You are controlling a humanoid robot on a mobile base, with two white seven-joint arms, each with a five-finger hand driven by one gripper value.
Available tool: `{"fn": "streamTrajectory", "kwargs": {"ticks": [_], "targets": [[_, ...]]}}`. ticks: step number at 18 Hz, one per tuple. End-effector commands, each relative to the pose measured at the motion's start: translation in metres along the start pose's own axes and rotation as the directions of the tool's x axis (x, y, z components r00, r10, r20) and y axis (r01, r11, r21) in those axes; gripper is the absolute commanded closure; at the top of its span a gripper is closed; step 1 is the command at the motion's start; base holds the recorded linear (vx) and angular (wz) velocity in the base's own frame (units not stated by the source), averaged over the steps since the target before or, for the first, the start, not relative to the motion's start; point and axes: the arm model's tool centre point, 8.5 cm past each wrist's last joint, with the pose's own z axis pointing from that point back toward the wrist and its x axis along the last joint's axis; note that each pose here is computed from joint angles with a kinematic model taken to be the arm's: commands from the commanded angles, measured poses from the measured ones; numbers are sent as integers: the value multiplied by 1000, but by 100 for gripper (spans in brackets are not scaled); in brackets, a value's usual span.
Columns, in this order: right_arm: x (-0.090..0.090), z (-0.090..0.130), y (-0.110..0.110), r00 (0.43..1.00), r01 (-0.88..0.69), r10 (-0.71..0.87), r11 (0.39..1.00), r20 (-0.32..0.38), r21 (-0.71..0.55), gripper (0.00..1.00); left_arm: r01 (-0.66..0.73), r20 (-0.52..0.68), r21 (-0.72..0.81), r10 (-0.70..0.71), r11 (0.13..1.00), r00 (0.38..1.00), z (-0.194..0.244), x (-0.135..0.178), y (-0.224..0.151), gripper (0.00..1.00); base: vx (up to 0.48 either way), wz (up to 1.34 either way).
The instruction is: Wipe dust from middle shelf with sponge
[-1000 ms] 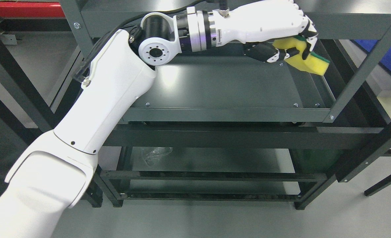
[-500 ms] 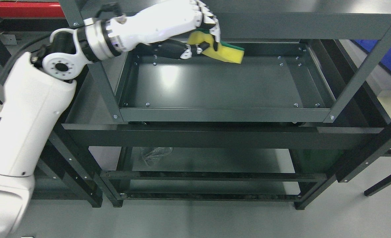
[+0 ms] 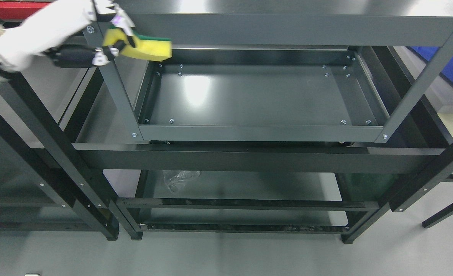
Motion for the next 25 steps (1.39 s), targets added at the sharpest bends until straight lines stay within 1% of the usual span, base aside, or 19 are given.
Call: {"fn": "streamTrajectory", "kwargs": {"ticks": [1, 2, 5, 6, 7, 9, 11, 13, 16, 17, 19, 20, 24, 25], "targets": [[10, 0, -10, 1000, 3, -3, 1000, 23, -14, 0, 161, -105, -34, -164, 986, 981, 67, 20, 84, 98, 0, 0], [10, 0, -10, 1000, 3, -3, 1000, 23, -14, 0, 125, -66, -13, -126, 992, 990, 51, 17, 66, 98, 0, 0], [10, 0, -10, 1000, 3, -3, 1000, 23, -14, 0, 96, 67, -7, -95, 995, 993, -18, 20, 29, 98, 0, 0], [10, 0, -10, 1000, 3, -3, 1000, 23, -14, 0, 74, 132, -6, -72, 997, 989, -49, 26, 12, 98, 0, 0], [10, 0, -10, 1000, 3, -3, 1000, 23, -14, 0, 38, 166, -5, -37, 999, 986, -76, 32, -2, 98, 0, 0], [10, 0, -10, 1000, 3, -3, 1000, 23, -14, 0, -43, 210, -24, 47, 999, 977, -135, 49, -35, 98, 0, 0], [10, 0, -10, 1000, 3, -3, 1000, 23, -14, 0, -84, 261, -54, 95, 995, 961, -192, 74, -64, 98, 0, 0], [10, 0, -10, 1000, 3, -3, 1000, 23, -14, 0, -104, 289, -69, 120, 992, 950, -236, 89, -81, 98, 0, 0], [10, 0, -10, 1000, 3, -3, 1000, 23, -14, 0, -135, 333, -64, 148, 989, 931, -291, 121, -80, 98, 0, 0], [10, 0, -10, 1000, 3, -3, 1000, 23, -14, 0, -138, 343, -76, 156, 988, 926, -308, 133, -77, 98, 0, 0], [10, 0, -10, 1000, 3, -3, 1000, 23, -14, 0, -132, 293, -122, 163, 984, 942, -323, 132, -74, 98, 0, 0], [10, 0, -10, 1000, 3, -3, 1000, 23, -14, 0, -118, 292, -155, 160, 981, 943, -333, 139, -76, 98, 0, 0], [10, 0, -10, 1000, 1, -1, 1000, 23, -14, 0, -164, 282, -234, 228, 958, 932, -349, 156, -116, 98, 0, 0], [10, 0, -10, 1000, 3, -3, 1000, 23, -14, 0, -174, 271, -225, 234, 959, 934, -351, 158, -124, 98, 0, 0]]}}
